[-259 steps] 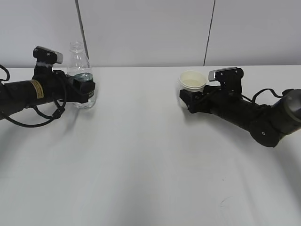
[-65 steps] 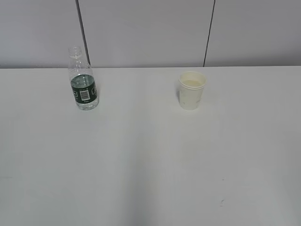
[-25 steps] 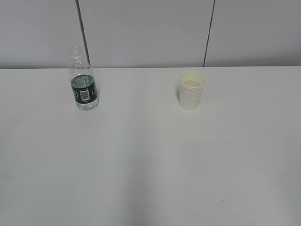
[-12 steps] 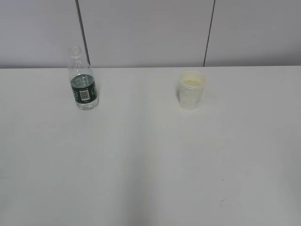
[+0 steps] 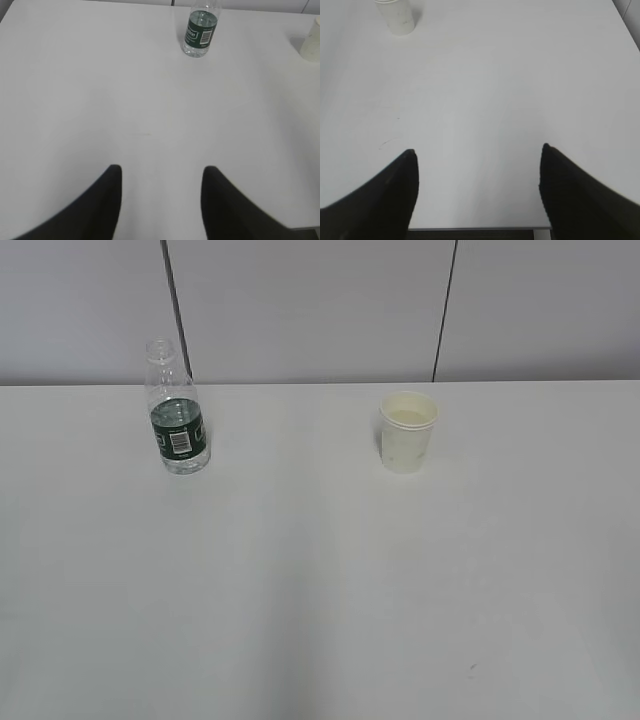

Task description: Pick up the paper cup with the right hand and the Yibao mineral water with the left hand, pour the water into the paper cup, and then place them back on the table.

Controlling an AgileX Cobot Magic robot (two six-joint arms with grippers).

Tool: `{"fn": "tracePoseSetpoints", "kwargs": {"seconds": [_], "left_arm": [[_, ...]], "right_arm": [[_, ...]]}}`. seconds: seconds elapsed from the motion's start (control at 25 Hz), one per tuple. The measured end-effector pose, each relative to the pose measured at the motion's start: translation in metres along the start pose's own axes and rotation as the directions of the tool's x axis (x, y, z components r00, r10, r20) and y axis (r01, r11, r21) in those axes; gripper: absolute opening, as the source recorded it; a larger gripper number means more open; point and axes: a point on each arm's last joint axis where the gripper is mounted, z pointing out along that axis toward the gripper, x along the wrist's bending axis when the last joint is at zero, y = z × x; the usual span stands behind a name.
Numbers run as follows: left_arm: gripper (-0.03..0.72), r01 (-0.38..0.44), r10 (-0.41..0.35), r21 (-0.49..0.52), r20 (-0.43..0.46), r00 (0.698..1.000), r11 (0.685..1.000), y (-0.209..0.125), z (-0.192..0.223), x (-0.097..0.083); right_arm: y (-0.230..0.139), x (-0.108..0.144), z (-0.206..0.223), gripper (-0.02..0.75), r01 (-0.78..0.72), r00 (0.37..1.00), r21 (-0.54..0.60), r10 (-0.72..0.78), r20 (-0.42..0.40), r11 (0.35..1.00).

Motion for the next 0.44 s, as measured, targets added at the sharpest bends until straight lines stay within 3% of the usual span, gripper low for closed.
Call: {"fn": "tracePoseSetpoints", "kwargs": {"seconds": [0.44], "left_arm": [[0.332, 0.001, -0.001, 0.0, 0.001, 1.0, 1.0, 0.0, 0.0, -0.0001]], "right_arm": [[0.0, 0.0, 0.0, 0.585, 0.0, 1.0, 0.0, 0.0, 0.0, 1.0]]}}
